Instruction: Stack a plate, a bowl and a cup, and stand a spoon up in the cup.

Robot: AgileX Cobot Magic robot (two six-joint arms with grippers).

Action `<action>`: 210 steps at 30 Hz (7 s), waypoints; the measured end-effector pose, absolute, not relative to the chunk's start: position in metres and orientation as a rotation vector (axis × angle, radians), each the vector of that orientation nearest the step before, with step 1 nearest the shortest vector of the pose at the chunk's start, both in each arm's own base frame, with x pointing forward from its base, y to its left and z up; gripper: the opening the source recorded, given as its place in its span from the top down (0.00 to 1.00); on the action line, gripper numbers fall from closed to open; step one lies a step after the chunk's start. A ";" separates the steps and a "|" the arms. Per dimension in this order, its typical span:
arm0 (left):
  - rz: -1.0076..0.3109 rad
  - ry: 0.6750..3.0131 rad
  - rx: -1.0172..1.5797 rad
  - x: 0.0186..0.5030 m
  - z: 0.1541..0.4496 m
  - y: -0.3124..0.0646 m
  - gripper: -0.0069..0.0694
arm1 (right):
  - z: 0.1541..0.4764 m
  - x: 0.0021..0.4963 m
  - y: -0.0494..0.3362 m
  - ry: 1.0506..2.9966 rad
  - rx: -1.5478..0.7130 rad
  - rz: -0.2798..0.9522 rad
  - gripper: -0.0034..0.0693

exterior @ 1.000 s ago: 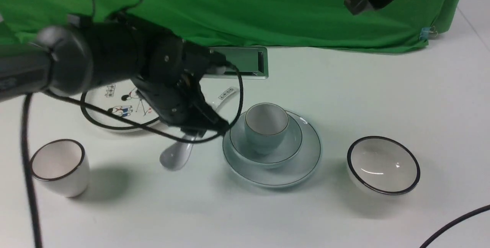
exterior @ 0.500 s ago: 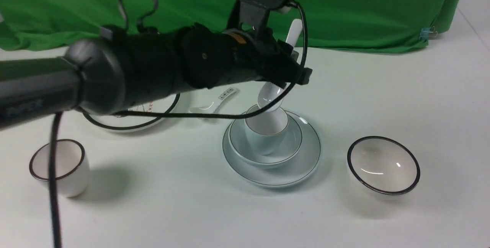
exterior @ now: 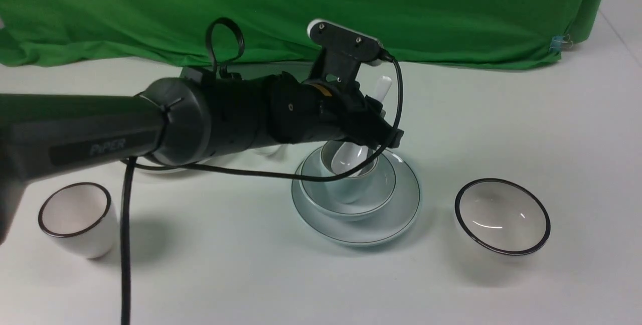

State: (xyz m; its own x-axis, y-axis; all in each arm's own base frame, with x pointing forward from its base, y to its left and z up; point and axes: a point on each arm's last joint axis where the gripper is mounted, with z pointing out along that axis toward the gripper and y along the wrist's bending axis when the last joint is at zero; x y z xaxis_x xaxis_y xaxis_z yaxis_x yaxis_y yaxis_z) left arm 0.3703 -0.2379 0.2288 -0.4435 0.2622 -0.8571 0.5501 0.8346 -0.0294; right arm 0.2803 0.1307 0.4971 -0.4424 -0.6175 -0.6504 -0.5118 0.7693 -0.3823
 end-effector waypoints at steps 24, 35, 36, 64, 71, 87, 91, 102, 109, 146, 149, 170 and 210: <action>-0.073 2.208 0.363 0.155 0.362 -0.041 0.96 | 0.452 0.194 0.094 2.095 -0.743 0.026 0.76; -0.167 1.860 0.265 0.052 0.305 -0.014 0.96 | 0.417 0.127 0.074 1.652 -0.661 0.242 0.82; -0.168 1.851 0.264 0.051 0.306 -0.013 0.96 | 0.416 0.126 0.073 1.644 -0.658 0.242 0.82; -0.189 1.781 0.246 0.033 0.295 -0.009 0.95 | 0.387 0.103 0.057 1.521 -0.564 0.235 0.72; -0.186 1.781 0.244 0.033 0.295 -0.009 0.95 | 0.370 0.087 0.044 1.484 -0.397 0.323 0.72; -0.184 1.782 0.245 0.033 0.295 -0.009 0.95 | 0.284 0.076 0.022 1.583 -0.239 0.194 0.94; -0.184 1.782 0.245 0.033 0.295 -0.009 0.95 | 0.233 0.067 0.006 1.649 -0.149 0.008 0.94; -0.184 1.783 0.245 0.033 0.295 -0.009 0.95 | 0.190 0.056 -0.007 1.715 0.031 -0.122 0.94; -0.185 1.783 0.245 0.033 0.295 -0.009 0.95 | 0.185 0.055 -0.005 1.778 0.010 -0.093 0.94; -0.148 1.736 0.245 0.038 0.291 -0.009 0.95 | 0.183 0.054 -0.005 1.795 0.012 -0.094 0.85; -0.103 1.602 0.173 0.049 0.282 -0.008 0.95 | 0.183 0.054 -0.005 1.795 0.012 -0.094 0.84; 0.024 1.716 -0.015 0.056 0.191 0.001 0.95 | 0.183 0.054 -0.005 1.797 0.011 -0.093 0.78; 0.061 1.718 -0.038 0.056 0.191 0.003 0.95 | 0.183 0.054 -0.005 1.797 0.011 -0.094 0.64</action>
State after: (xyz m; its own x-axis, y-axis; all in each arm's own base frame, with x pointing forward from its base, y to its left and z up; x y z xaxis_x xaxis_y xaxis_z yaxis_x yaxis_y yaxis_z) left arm 0.0559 0.0029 0.1907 -0.1471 0.0096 -0.9891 -0.0606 0.9980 0.0187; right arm 0.0543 -0.0054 0.1829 -0.2263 -0.0436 -0.9731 0.0582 0.9966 -0.0582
